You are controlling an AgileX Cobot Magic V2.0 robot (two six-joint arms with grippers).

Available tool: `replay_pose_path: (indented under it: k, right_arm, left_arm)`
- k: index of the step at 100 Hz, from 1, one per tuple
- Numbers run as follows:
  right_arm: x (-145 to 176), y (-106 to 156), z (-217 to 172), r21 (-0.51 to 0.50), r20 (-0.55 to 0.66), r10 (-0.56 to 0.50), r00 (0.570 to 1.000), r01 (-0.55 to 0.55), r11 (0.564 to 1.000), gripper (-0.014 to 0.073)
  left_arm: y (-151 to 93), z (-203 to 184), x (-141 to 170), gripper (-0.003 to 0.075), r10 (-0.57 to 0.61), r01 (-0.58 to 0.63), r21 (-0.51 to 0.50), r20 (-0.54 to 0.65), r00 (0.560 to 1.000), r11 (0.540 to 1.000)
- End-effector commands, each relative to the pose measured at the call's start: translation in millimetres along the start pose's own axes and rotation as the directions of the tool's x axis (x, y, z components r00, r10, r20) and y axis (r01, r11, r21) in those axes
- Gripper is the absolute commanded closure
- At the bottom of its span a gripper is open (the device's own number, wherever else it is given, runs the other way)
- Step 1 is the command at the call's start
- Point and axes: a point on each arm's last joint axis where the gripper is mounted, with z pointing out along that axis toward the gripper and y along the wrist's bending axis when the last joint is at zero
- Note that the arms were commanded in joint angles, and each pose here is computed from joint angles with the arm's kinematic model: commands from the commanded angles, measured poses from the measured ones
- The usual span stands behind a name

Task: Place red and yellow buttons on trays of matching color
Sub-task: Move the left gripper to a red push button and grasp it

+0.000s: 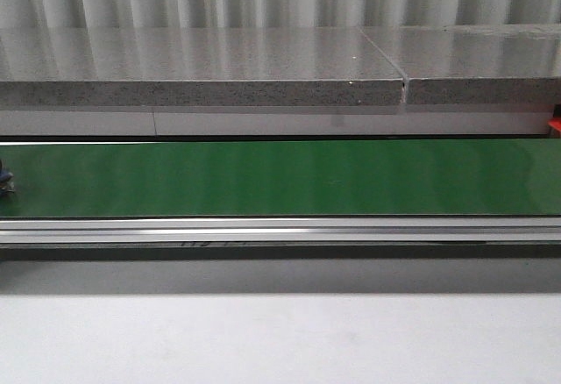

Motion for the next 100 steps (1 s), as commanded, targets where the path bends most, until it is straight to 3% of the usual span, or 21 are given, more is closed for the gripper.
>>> replay_pose_path:
  k: [1, 19, 28, 48, 68, 81, 100]
  right_arm:
    - [-12.6, -0.8, -5.9, 0.015, 0.094, -0.005, 0.996, 0.003, 1.000, 0.0665]
    - [-12.6, -0.8, -5.9, 0.015, 0.094, -0.005, 0.996, 0.003, 1.000, 0.0665]
    - [-12.6, -0.8, -5.9, 0.015, 0.094, -0.005, 0.996, 0.003, 1.000, 0.0665]
    - [-12.7, -0.8, -5.9, 0.015, 0.095, -0.005, 0.995, 0.003, 1.000, 0.0665]
    - [-12.7, -0.8, -5.9, 0.015, 0.095, -0.005, 0.995, 0.003, 1.000, 0.0665]
    - [-12.7, -0.8, -5.9, 0.015, 0.095, -0.005, 0.995, 0.003, 1.000, 0.0665]
    - [-12.7, -0.8, -5.9, 0.015, 0.095, -0.005, 0.995, 0.003, 1.000, 0.0665]
  left_arm:
    - [-0.4, -24.7, -3.4, 0.0181, -0.023, 0.022, 0.008, 0.080, 0.997, 1.000]
    - [-1.0, -25.3, 0.8, 0.0587, -0.028, 0.028, 0.013, 0.037, 0.999, 1.000]
    - [-2.0, -33.6, 3.1, 0.0741, -0.031, 0.030, 0.021, 0.045, 0.998, 0.999]
    - [-6.0, -81.6, 12.4, 0.0741, -0.029, 0.023, 0.037, 0.178, 0.984, 0.999]
    - [-23.5, -154.1, 41.4, 0.0741, 0.019, -0.039, 0.046, 0.367, 0.930, 0.998]
    - [-49.6, -190.0, 63.1, 0.0741, 0.116, -0.152, 0.044, 0.456, 0.882, 0.987]
    - [-97.3, -213.5, 82.8, 0.0741, 0.306, -0.348, 0.007, 0.458, 0.835, 0.938]
